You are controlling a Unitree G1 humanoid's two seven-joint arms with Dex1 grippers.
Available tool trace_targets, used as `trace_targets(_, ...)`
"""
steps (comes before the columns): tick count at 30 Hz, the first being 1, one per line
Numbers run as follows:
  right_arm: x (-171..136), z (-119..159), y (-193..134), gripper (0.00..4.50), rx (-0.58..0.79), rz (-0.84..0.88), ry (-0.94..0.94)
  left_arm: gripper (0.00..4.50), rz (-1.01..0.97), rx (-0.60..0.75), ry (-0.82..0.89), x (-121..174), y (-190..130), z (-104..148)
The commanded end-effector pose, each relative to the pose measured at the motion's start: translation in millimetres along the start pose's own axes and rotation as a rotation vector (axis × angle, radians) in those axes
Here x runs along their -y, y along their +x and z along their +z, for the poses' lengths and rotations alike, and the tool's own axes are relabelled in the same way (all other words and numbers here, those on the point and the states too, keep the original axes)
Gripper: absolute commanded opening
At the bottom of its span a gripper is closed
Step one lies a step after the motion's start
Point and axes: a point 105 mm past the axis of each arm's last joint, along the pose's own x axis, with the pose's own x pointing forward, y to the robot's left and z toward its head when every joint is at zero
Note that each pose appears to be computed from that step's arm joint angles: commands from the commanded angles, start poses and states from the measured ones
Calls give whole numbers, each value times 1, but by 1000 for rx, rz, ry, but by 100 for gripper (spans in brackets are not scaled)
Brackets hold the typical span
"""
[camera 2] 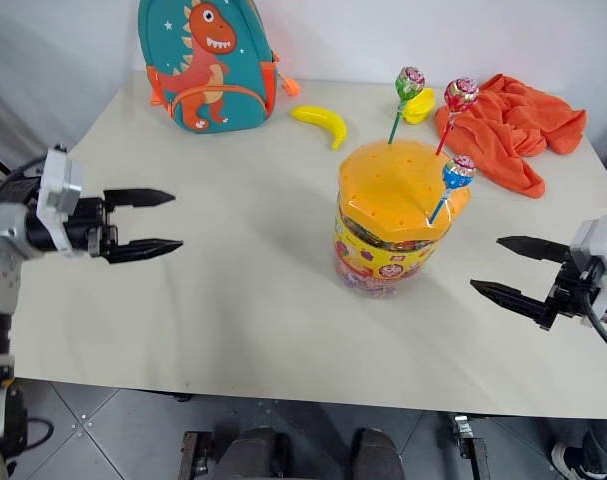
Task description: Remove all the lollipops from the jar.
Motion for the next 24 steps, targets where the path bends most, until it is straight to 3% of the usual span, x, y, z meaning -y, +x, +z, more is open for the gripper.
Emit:
trace_targets(1, -10, 29, -8, 448, 63, 16, -62, 450, -57, 77, 122, -10, 19, 33)
trace_targets(7, -23, 51, -8, 448, 147, 6, -79, 450, -190, 278, 193, -16, 70, 73)
trace_targets(11, -28, 65, -6, 448, 202, -11, -90, 450, -262, 372, 138, -16, 111, 88)
trace_targets(19, -44, 91, -8, 448, 282, -44, -112, 450, -238, 400, -8, -20, 175, 108)
trace_targets(24, -55, 90, -18, 448, 309, -90, -66, 450, -355, 383, -6, 0, 200, 112)
